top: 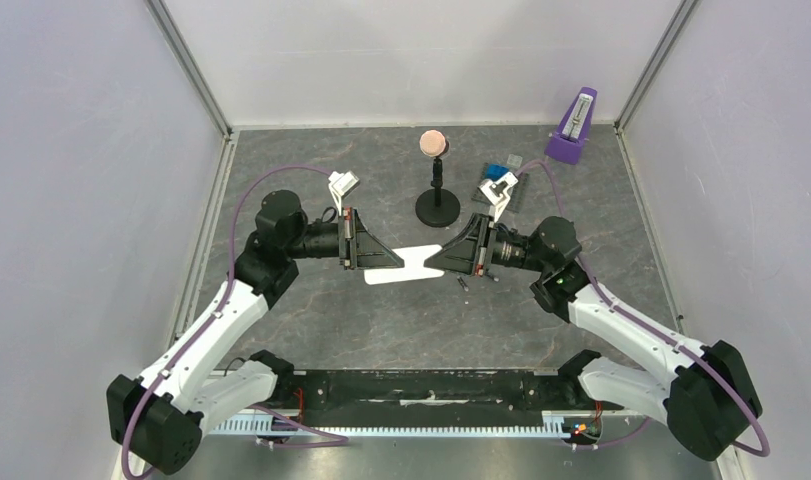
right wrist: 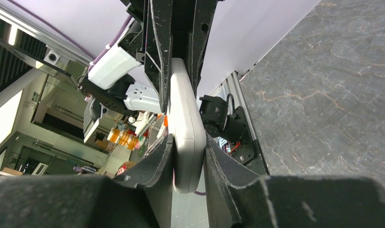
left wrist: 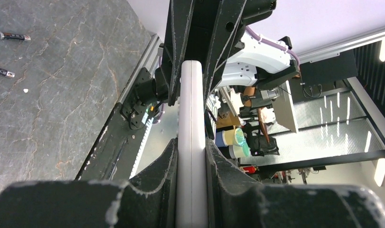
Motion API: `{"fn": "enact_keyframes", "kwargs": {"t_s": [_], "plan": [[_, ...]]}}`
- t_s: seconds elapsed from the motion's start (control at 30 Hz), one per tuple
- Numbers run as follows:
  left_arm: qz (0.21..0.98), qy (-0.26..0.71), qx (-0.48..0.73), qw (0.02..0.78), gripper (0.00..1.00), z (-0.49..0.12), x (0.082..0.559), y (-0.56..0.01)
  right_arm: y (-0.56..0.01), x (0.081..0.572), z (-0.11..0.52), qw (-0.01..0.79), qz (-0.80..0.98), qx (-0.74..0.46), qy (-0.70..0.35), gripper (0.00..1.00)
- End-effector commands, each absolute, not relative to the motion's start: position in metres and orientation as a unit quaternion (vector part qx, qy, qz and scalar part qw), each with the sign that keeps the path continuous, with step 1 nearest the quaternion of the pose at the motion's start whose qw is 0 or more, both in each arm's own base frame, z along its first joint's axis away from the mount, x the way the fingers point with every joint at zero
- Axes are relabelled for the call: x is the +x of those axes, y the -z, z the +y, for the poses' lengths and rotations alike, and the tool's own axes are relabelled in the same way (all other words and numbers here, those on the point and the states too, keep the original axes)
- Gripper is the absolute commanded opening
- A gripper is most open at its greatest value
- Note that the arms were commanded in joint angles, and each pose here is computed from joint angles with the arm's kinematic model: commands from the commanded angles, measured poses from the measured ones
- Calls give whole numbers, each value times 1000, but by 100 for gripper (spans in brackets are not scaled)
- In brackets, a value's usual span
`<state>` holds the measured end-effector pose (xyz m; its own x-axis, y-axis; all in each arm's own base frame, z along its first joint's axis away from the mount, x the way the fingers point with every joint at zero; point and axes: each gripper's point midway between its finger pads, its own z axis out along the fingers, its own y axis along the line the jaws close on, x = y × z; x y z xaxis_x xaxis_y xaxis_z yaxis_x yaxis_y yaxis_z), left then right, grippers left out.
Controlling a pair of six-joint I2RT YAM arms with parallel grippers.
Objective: Load the batteries into the remote control
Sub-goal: Remove the battery cover from the remote control.
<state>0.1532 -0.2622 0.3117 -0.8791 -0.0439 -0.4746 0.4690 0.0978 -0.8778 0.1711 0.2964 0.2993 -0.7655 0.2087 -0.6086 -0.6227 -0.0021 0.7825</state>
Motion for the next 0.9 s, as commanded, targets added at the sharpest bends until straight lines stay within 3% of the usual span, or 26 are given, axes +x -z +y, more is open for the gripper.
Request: {"fn": "enact_keyframes", "kwargs": {"t_s": [0.0, 0.4, 0.67, 0.87], "plan": [[680, 679, 204, 188, 2, -259, 133, -342, -273, 189, 295, 327, 676, -154, -643, 24], [698, 649, 240, 187, 2, -249, 126, -332, -256, 192, 292, 340, 694, -188, -607, 11], [695, 651, 233, 198, 2, -243, 132, -336, -265, 184, 292, 339, 673, -179, -633, 11], [701, 651, 214, 196, 2, -244, 138, -333, -277, 186, 293, 332, 659, -146, -659, 16]]}}
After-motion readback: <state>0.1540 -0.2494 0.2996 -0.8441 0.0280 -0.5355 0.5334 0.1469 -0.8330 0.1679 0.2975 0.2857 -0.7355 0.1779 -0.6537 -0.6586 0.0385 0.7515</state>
